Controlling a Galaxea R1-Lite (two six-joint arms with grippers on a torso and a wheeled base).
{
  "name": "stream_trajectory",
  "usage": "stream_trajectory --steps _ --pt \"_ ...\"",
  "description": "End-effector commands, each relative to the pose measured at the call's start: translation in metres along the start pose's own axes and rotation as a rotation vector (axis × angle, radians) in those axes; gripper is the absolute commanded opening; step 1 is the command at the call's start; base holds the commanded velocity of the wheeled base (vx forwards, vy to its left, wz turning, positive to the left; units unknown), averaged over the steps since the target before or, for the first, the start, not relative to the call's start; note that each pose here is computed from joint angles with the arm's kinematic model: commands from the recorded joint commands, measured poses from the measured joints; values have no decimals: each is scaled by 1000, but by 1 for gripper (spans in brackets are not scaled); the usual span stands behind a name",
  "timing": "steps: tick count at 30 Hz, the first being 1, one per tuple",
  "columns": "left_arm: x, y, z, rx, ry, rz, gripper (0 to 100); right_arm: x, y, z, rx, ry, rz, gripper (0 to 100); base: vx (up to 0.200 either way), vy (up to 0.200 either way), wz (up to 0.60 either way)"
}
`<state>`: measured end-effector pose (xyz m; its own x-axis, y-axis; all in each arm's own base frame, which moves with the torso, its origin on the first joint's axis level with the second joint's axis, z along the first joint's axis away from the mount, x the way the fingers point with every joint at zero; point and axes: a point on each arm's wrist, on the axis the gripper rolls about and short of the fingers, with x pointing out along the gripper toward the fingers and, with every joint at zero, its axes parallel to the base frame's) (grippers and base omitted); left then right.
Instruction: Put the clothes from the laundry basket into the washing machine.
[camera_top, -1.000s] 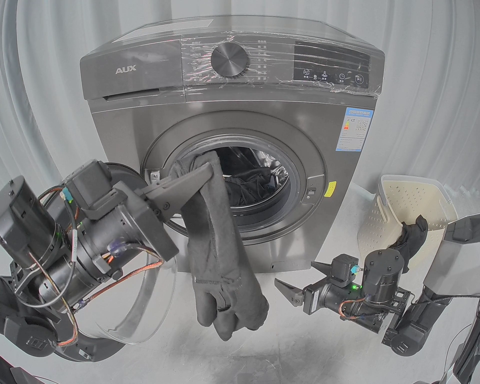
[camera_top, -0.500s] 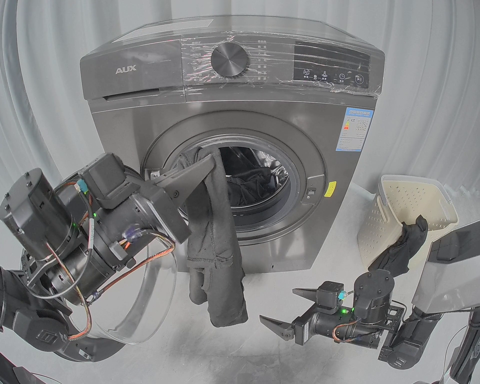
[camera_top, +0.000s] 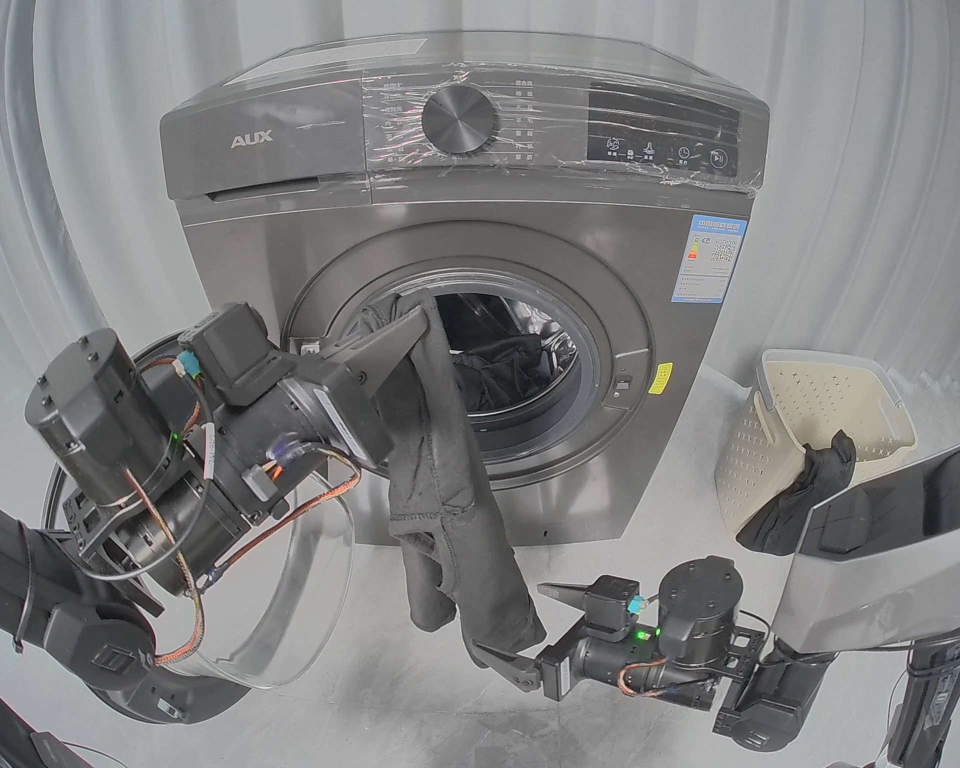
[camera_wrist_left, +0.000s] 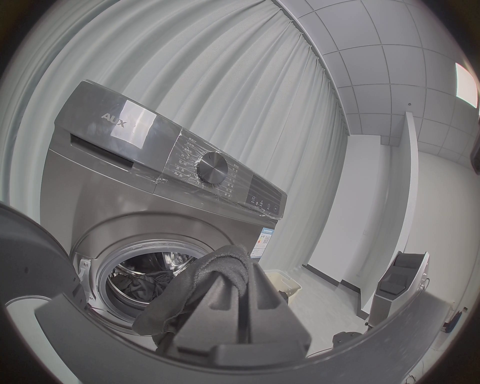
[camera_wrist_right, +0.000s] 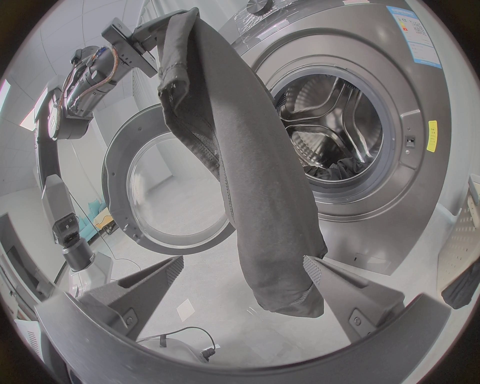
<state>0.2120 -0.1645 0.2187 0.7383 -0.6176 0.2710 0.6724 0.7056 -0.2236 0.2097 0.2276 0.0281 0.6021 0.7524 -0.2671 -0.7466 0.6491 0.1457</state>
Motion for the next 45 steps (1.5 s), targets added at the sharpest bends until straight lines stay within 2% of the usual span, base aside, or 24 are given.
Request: stream_trajectory --steps 1,7,12,22,25,26,29,33,36,41,45 --pt "2 2 -2 0 5 6 0 27 -2 -12 0 2 1 100 0 0 0" --pt "3 1 -1 -1 -2 1 0 50 -8 -15 2 -32 -22 100 0 0 0" --pt "3 0 0 -3 -4 -2 0 72 -17 -17 12 -72 -87 100 0 0 0" --pt "3 0 0 -6 -4 -4 0 78 -24 -16 17 -89 -119 100 0 0 0" --pt "3 1 0 -6 -4 -1 0 77 -31 -18 29 -83 -151 100 0 0 0" --pt "3 1 -1 -6 -2 1 0 75 -40 -17 47 -86 -199 100 0 0 0" --pt "3 1 -1 -5 -1 5 0 66 -53 -14 65 -86 -244 100 0 0 0" --pt "4 2 -3 -4 3 7 0 47 -64 6 73 -120 -282 100 0 0 0" --pt "4 2 -3 -4 3 9 0 39 -65 13 76 -121 -292 100 0 0 0" --pt "5 4 -4 -2 3 26 0 35 -58 10 72 -94 -284 100 0 0 0" --pt "7 10 -7 2 12 47 0 32 -42 1 58 -50 -233 100 0 0 0"
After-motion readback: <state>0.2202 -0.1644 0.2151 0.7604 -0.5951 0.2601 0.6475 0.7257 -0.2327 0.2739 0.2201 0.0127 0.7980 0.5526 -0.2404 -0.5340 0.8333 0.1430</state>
